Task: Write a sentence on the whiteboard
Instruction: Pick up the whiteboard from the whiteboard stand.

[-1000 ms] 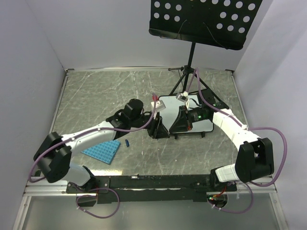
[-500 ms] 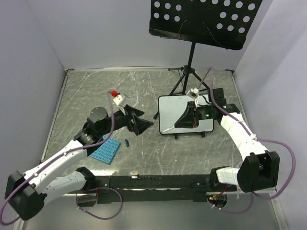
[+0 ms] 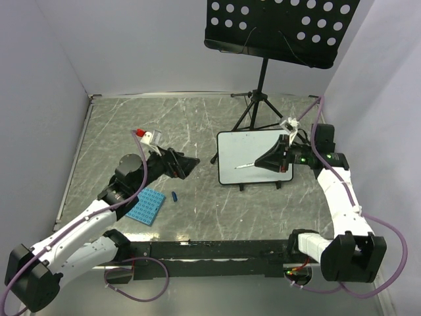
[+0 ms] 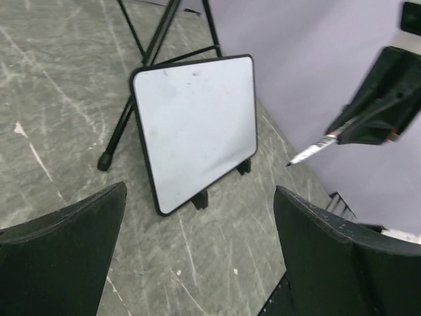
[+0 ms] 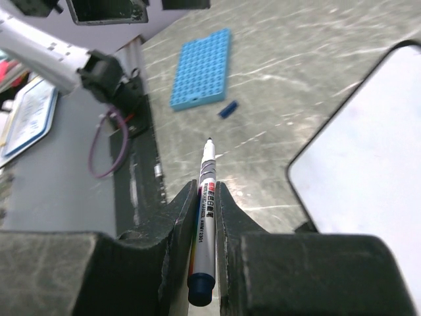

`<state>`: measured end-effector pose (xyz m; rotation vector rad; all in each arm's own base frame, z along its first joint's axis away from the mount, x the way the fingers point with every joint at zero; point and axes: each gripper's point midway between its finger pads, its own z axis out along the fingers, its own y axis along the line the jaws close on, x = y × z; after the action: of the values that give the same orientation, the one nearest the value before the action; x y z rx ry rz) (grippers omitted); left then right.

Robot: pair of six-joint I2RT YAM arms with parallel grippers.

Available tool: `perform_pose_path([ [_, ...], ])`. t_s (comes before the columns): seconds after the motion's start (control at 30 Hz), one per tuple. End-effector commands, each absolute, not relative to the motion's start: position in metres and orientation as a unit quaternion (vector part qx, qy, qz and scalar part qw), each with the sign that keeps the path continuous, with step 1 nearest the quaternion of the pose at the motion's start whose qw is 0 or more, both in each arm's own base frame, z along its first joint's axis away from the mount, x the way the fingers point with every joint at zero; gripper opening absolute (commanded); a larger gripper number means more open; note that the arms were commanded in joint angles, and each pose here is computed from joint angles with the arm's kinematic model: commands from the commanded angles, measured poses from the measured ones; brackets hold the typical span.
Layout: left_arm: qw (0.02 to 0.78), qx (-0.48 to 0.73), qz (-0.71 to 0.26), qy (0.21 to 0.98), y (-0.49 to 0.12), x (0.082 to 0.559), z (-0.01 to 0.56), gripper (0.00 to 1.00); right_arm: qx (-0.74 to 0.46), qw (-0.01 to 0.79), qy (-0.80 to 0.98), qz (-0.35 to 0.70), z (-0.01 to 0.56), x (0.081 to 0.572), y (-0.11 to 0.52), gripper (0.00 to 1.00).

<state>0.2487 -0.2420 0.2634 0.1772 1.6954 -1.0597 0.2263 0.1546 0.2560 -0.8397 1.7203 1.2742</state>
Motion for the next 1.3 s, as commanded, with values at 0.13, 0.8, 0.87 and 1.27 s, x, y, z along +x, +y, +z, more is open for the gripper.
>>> perform_pose_path([
  [0.13, 0.54, 0.054, -0.467, 0.699, -0.252, 0.28, 0.259, 0.97, -0.316, 0.469, 0.673, 0.476, 0.277, 0.237, 0.129, 0.0],
  [0.8, 0.501, 0.077, -0.495, 0.706, -0.265, 0.316, 0.214, 0.97, -0.28, 0.504, 0.677, 0.457, 0.29, 0.255, 0.106, 0.0],
  [0.87, 0.5, 0.077, -0.497, 0.705, -0.267, 0.319, 0.213, 0.98, -0.286, 0.502, 0.67, 0.465, 0.288, 0.25, 0.107, 0.0],
  [1.27, 0.461, 0.131, -0.553, 0.681, -0.308, 0.345, 0.201, 0.86, -0.279, 0.491, 0.664, 0.49, 0.286, 0.243, 0.109, 0.0],
])
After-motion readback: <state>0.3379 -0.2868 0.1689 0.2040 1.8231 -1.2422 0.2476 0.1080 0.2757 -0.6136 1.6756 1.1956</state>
